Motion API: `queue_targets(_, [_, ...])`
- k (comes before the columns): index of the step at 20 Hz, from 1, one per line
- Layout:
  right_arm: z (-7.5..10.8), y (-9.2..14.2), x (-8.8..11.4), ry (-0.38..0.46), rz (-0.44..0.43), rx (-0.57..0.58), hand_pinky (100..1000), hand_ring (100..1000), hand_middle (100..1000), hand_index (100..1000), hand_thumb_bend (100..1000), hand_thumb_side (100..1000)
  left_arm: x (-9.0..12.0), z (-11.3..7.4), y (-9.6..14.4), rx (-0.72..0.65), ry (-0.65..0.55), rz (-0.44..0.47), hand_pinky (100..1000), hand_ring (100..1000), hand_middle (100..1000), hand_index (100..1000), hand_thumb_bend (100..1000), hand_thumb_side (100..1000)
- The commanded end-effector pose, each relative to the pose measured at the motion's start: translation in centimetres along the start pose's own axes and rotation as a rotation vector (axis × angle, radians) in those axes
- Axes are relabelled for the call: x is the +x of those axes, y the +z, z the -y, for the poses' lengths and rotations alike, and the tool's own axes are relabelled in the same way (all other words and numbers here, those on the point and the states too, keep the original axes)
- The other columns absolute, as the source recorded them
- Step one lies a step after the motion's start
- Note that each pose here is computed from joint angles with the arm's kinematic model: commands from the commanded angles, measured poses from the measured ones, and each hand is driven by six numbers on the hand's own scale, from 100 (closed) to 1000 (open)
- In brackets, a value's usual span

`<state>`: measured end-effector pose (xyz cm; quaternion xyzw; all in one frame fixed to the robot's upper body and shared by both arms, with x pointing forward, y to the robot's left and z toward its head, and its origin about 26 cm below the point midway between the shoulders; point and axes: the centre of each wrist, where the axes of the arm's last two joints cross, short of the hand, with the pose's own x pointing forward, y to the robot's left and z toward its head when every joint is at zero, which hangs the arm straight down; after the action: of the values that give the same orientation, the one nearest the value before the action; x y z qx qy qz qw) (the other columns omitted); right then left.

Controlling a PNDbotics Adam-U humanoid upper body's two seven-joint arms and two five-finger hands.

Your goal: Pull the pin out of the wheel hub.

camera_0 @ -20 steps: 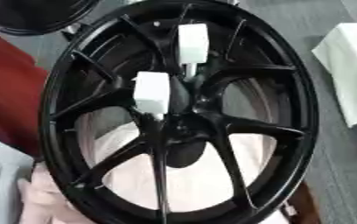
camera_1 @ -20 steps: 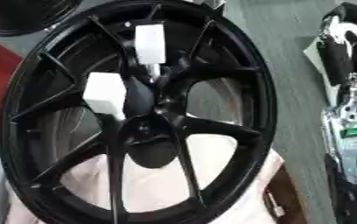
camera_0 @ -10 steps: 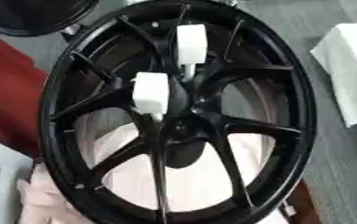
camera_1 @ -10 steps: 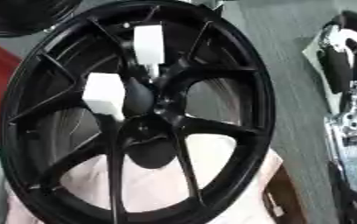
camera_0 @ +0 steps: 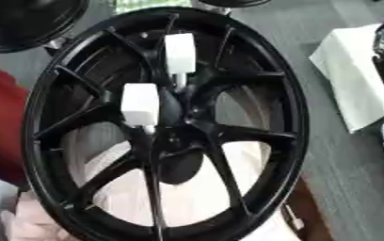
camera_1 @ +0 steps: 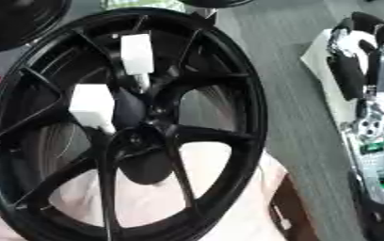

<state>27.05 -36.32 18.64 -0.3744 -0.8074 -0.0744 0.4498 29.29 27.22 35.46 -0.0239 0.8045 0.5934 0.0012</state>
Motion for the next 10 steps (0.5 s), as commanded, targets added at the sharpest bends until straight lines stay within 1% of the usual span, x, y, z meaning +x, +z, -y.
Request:
queue_targets(1, [0.5,-0.4,0.9,0.002,0.038,0.008,916,1000,714,794,100,577,0.8,-1.5,-1.4,-0.196,-0.1,0.014,723,697,610,810,100,250])
queue_targets(3, [0.5,-0.4,0.9,0.009,0.036,0.009,916,1000,714,794,100,575,0.9,-1.9,-2.4,-0.305,-0.132,0.017,739,719,636,822,100,291])
queue_targets(6, [0.7,-0.3,0.8,0.023,0.036,0.009,916,1000,714,795,100,574,0.9,-2.3,-4.1,-0.46,-0.167,0.013,759,742,680,830,100,426])
queue_targets(8, [0.8,-0.3,0.7,0.033,0.033,0.009,916,1000,715,795,100,573,0.7,-2.5,-5.3,-0.533,-0.179,0.011,769,753,694,833,100,477])
queue_targets(10, [1.0,-0.2,0.5,0.044,0.027,0.011,916,1000,715,795,100,572,0.4,-2.5,-6.7,-0.586,-0.194,0.014,778,764,709,840,100,509])
